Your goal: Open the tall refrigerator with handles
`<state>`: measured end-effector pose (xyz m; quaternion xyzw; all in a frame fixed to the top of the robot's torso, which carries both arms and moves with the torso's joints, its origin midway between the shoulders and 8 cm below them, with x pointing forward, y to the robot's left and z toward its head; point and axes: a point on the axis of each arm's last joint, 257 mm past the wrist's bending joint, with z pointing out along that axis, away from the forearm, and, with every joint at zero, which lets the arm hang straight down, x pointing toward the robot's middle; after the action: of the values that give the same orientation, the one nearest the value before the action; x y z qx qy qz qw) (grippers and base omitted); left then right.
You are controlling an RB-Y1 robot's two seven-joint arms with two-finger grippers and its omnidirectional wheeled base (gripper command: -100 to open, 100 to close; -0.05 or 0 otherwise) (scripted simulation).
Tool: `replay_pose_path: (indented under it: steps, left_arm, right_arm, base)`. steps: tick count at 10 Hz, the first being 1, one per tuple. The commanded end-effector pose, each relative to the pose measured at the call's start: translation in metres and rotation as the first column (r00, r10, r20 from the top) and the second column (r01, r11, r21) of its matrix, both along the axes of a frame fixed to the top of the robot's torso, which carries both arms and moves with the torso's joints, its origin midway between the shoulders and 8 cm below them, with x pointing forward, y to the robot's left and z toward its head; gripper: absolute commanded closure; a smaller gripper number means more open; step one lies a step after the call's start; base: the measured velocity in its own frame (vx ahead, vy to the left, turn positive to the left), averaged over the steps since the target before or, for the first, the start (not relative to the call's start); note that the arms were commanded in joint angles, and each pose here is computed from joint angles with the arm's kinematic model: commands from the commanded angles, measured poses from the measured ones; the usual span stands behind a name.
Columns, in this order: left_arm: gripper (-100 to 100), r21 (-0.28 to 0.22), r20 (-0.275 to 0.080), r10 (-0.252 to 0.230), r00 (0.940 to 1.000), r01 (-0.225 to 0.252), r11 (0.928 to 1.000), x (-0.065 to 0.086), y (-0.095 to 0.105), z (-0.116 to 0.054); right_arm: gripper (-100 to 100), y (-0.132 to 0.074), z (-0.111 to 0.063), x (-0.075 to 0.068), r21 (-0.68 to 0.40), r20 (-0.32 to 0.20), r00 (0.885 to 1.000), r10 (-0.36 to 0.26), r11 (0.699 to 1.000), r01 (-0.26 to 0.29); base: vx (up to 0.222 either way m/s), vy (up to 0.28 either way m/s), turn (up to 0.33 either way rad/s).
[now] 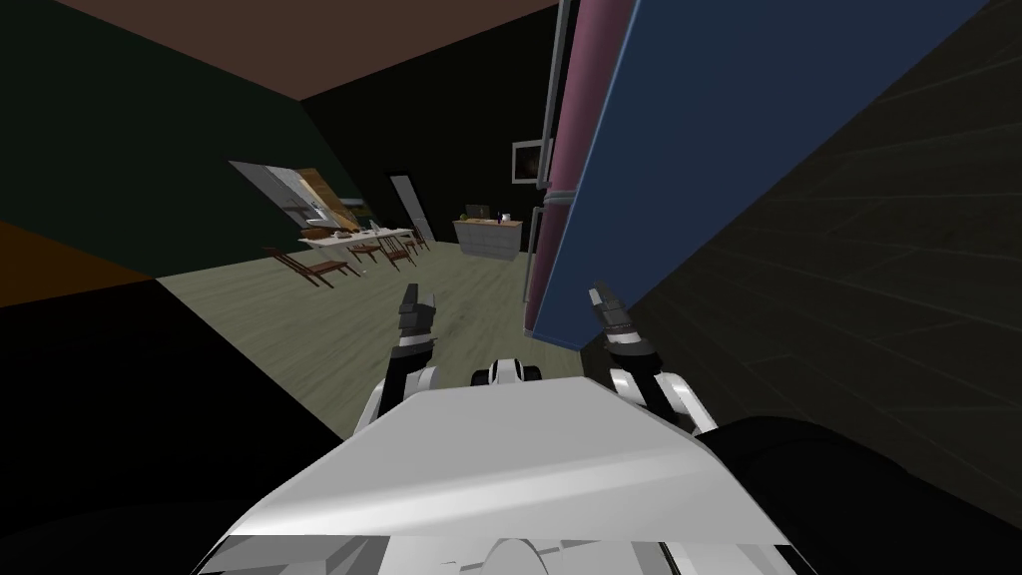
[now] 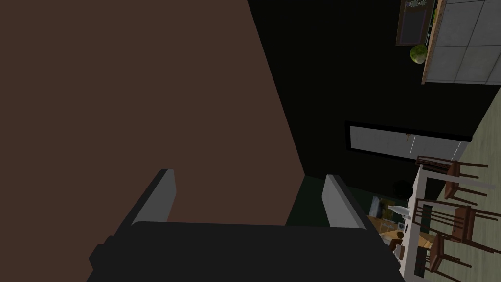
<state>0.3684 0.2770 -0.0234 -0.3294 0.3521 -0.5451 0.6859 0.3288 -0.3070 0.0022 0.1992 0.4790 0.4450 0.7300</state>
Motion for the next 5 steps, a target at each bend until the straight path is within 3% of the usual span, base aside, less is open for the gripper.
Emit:
replay_pose_path:
  steps: [1,5]
  left_arm:
    - [0,0.000,0.000,0.000,1.0000,0.000,1.0000,0.000,0.000,0.000]
    - [0,0.000,0.000,0.000,1.0000,0.000,1.0000,0.000,0.000,0.000]
  right_arm:
    - [-100,-0.010,-0.004,-0.004,-0.108,-0.031,0.999,-0.038,0.994,0.034]
    - [-100,-0.029,-0.008,-0.012,-0.298,-0.080,0.991,-0.107,0.951,0.079]
  base:
    - [0.075,0.043,-0.013]
    - [0.078,0.044,-0.018]
